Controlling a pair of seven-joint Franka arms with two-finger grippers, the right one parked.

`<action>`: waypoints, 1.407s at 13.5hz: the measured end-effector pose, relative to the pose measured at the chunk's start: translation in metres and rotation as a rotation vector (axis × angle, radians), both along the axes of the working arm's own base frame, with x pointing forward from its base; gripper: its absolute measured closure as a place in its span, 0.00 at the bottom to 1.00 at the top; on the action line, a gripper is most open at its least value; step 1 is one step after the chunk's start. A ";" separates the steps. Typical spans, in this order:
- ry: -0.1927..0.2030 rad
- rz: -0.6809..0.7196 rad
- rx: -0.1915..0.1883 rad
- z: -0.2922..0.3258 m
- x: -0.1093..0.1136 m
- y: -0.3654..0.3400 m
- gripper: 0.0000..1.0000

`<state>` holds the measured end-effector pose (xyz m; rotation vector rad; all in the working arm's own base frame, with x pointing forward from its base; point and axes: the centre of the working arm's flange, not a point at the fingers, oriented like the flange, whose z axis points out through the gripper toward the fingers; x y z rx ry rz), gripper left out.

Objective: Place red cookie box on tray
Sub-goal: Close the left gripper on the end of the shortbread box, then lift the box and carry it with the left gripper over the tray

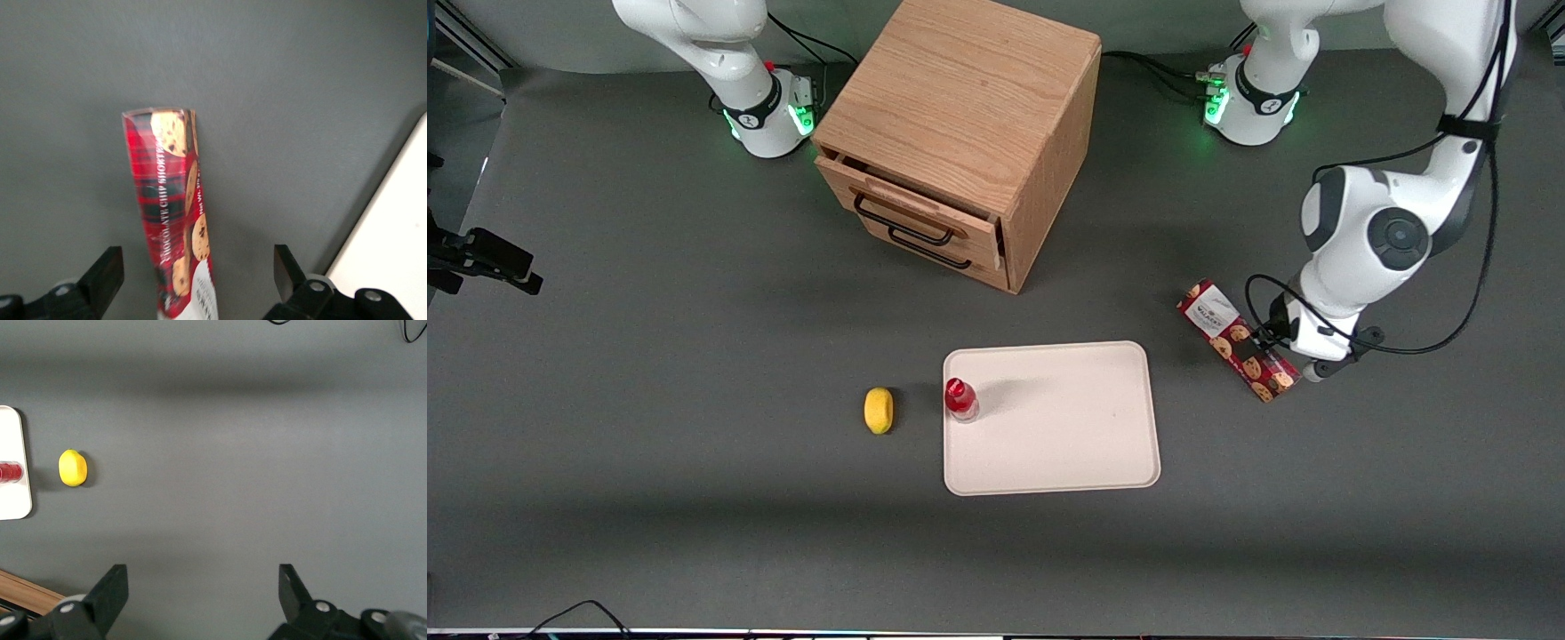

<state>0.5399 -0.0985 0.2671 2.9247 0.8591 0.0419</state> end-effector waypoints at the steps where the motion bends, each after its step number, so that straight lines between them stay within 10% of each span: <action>1: 0.006 0.008 -0.007 -0.015 -0.004 -0.003 0.00; 6: 0.062 0.028 -0.020 -0.061 -0.012 -0.003 0.07; 13: 0.058 -0.014 -0.019 -0.061 -0.010 -0.004 0.87; 19: 0.048 -0.228 -0.005 0.044 0.055 -0.015 0.92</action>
